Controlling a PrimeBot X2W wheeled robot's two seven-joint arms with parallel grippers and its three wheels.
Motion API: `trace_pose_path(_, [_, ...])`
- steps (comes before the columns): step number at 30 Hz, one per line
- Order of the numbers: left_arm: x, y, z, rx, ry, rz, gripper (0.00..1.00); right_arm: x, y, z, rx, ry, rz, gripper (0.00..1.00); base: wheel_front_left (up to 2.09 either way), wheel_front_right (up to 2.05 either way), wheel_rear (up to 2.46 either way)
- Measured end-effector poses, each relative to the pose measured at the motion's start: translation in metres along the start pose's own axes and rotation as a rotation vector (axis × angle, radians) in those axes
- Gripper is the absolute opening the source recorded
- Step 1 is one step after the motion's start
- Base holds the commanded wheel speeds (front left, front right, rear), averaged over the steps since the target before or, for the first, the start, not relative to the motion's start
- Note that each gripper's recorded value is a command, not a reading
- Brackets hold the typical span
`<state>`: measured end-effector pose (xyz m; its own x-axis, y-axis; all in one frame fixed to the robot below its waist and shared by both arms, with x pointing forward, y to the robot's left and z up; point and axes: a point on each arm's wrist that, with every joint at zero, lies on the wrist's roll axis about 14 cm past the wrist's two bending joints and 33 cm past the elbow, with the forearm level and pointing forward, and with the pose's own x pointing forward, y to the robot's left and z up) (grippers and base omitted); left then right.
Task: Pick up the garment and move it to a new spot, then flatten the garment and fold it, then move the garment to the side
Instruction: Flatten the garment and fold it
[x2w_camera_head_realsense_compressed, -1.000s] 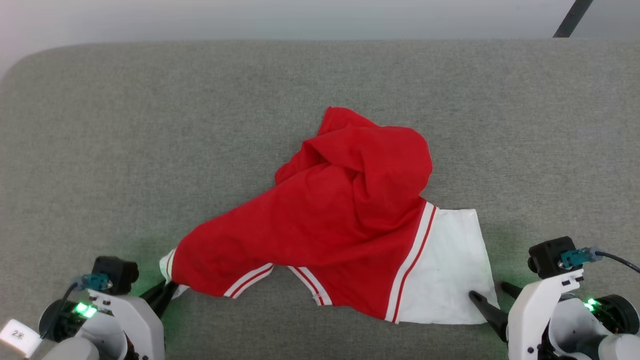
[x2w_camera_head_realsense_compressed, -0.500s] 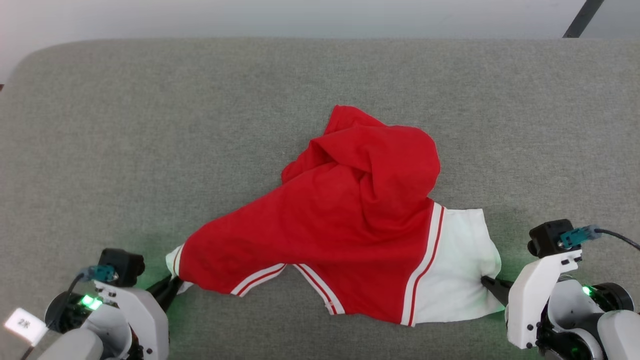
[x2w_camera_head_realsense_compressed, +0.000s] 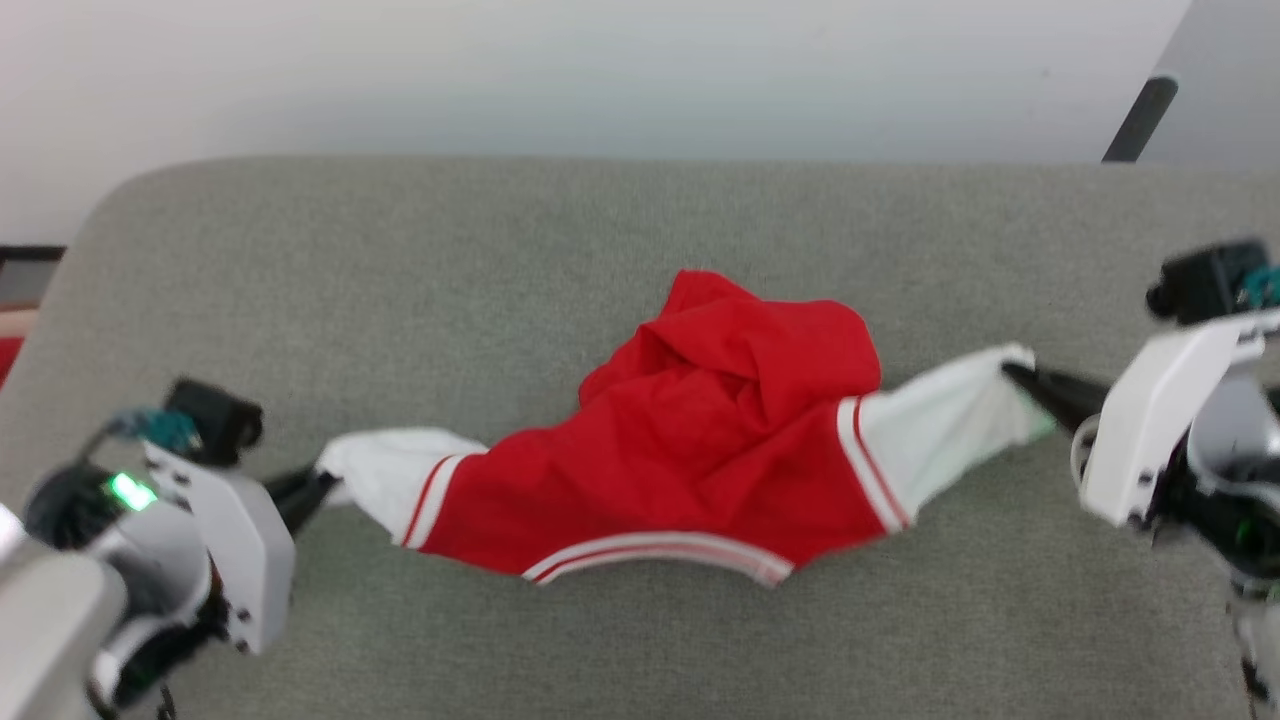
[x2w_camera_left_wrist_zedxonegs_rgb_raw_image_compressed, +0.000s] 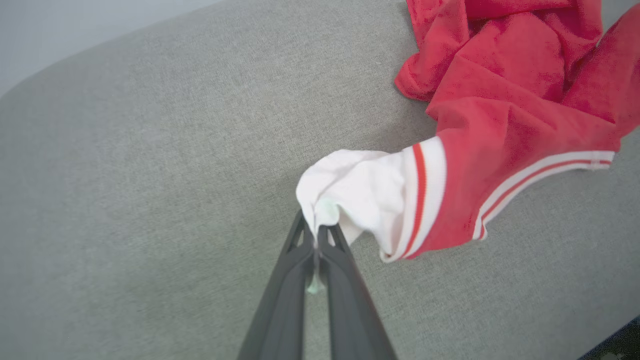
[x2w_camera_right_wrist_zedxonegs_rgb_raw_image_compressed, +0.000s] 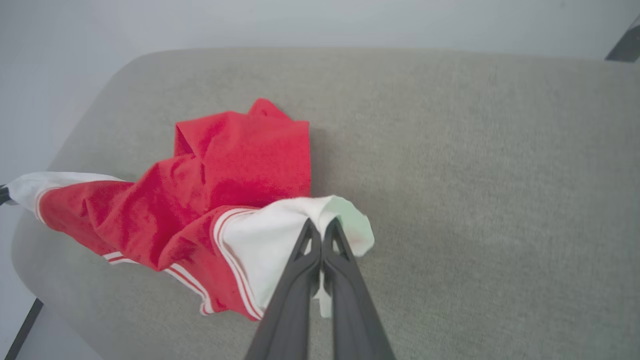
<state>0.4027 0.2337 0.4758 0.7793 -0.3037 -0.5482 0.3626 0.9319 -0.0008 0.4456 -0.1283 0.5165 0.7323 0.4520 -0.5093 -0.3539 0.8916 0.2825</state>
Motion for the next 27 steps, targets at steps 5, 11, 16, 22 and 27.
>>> trace_pose_path(5, [-0.024, 0.007, 0.054, 0.104, -0.07, 0.019, 0.0, -0.016, 0.016, 0.066, -0.048, -0.165, 0.028, 0.0, 0.0, 0.0, 0.0])
trace_pose_path(11, [-0.048, 0.009, 0.109, 0.203, -0.152, 0.051, 0.0, -0.038, 0.032, 0.131, -0.13, -0.348, 0.031, 0.0, 0.0, 0.0, 0.0])
trace_pose_path(16, [-0.069, 0.008, 0.166, 0.238, -0.284, 0.079, 0.0, -0.057, 0.049, 0.181, -0.193, -0.5, 0.034, 0.0, 0.0, 0.0, 0.0])
trace_pose_path(22, [-0.093, 0.021, 0.231, 0.27, -0.431, 0.167, 0.0, -0.077, 0.068, 0.234, -0.277, -0.671, 0.027, 0.0, 0.0, 0.0, 0.0])
trace_pose_path(27, [-0.112, 0.027, 0.279, 0.252, -0.565, 0.219, 0.0, -0.089, 0.085, 0.264, -0.352, -0.788, 0.025, 0.0, 0.0, 0.0, 0.0])
